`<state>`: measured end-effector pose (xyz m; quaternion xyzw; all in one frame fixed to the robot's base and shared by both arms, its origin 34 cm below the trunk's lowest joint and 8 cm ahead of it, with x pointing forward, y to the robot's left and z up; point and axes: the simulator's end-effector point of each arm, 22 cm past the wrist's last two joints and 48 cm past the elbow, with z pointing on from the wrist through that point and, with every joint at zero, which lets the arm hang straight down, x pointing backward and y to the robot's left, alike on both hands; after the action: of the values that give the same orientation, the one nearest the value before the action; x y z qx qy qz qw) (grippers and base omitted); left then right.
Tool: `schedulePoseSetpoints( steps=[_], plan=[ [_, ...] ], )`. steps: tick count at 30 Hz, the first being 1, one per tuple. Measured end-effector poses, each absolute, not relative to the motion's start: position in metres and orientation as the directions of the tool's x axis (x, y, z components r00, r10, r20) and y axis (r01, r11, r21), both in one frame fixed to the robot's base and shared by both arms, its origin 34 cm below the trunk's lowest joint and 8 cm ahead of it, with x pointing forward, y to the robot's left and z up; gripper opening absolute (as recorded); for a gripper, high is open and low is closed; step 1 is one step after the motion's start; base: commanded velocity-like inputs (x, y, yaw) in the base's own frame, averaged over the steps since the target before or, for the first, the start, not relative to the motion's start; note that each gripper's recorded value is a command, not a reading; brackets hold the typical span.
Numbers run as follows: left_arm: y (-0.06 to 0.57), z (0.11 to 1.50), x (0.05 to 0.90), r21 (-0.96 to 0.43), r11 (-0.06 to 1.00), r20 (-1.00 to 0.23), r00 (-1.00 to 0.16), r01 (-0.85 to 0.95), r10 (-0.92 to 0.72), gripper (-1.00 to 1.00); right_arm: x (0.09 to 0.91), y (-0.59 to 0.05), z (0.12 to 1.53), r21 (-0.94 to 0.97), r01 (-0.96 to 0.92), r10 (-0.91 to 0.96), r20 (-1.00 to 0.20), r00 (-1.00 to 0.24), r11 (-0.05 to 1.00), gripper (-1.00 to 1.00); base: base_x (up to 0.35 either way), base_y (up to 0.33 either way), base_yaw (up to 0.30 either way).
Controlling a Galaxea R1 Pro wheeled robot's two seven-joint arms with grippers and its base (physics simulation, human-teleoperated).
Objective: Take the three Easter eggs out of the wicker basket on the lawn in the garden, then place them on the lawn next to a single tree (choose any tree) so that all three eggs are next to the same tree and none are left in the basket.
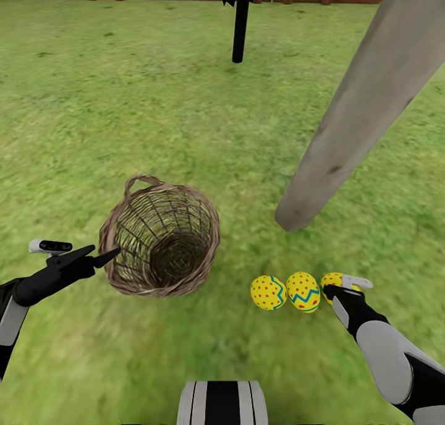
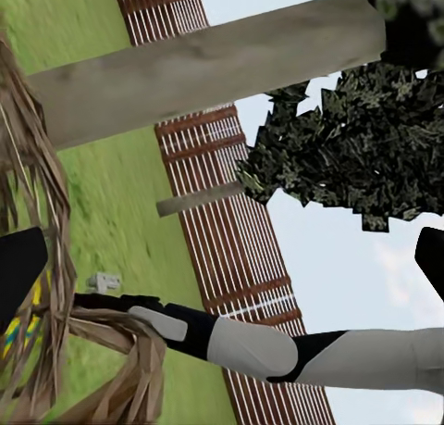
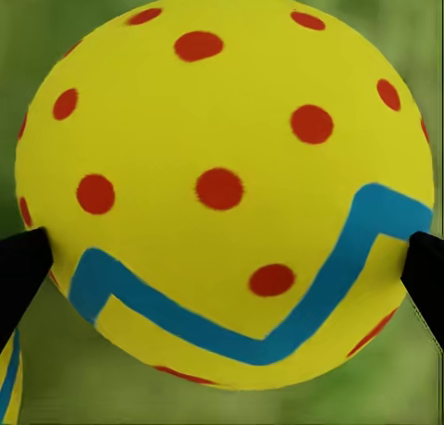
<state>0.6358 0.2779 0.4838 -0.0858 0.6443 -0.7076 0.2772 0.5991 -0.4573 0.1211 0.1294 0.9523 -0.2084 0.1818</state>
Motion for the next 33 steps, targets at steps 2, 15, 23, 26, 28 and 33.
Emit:
schedulePoseSetpoints(
  steps=[2, 15, 23, 26, 28, 33],
  plan=[
    [0.278, 0.479, 0.636, -0.961, -0.016, -0.229, -0.833, 0.274, -0.503, 1.00, 0.601, -0.461, 0.121, -0.355, 0.328, 0.172, -0.406, -0.897, 0.876, -1.00, 0.000, 0.000, 0.000],
    [0.279, 0.477, 0.634, -0.962, -0.032, -0.218, -0.835, 0.271, -0.506, 1.00, 0.605, -0.464, 0.121, -0.361, 0.326, 0.162, -0.416, -0.895, 0.874, 1.00, 0.000, 0.000, 0.000],
    [0.279, 0.476, 0.634, -0.963, -0.032, -0.216, -0.835, 0.269, -0.505, 1.00, 0.595, -0.456, 0.113, -0.355, 0.311, 0.163, -0.389, -0.907, 0.882, 1.00, 0.000, 0.000, 0.000],
    [0.279, 0.476, 0.634, -0.963, -0.032, -0.217, -0.835, 0.269, -0.505, 1.00, 0.597, -0.456, 0.113, -0.347, 0.323, 0.175, -0.396, -0.901, 0.881, 1.00, 0.000, 0.000, 0.000],
    [0.279, 0.478, 0.634, -0.962, -0.032, -0.219, -0.834, 0.272, -0.505, 1.00, 0.598, -0.456, 0.115, -0.342, 0.328, 0.179, -0.402, -0.898, 0.880, 1.00, 0.000, 0.000, 0.000],
    [0.279, 0.490, 0.635, -0.956, -0.032, -0.238, -0.830, 0.293, -0.505, 1.00, 0.607, -0.456, 0.127, -0.335, 0.336, 0.179, -0.422, -0.889, 0.880, 1.00, 0.000, 0.000, 0.000]
  ],
)
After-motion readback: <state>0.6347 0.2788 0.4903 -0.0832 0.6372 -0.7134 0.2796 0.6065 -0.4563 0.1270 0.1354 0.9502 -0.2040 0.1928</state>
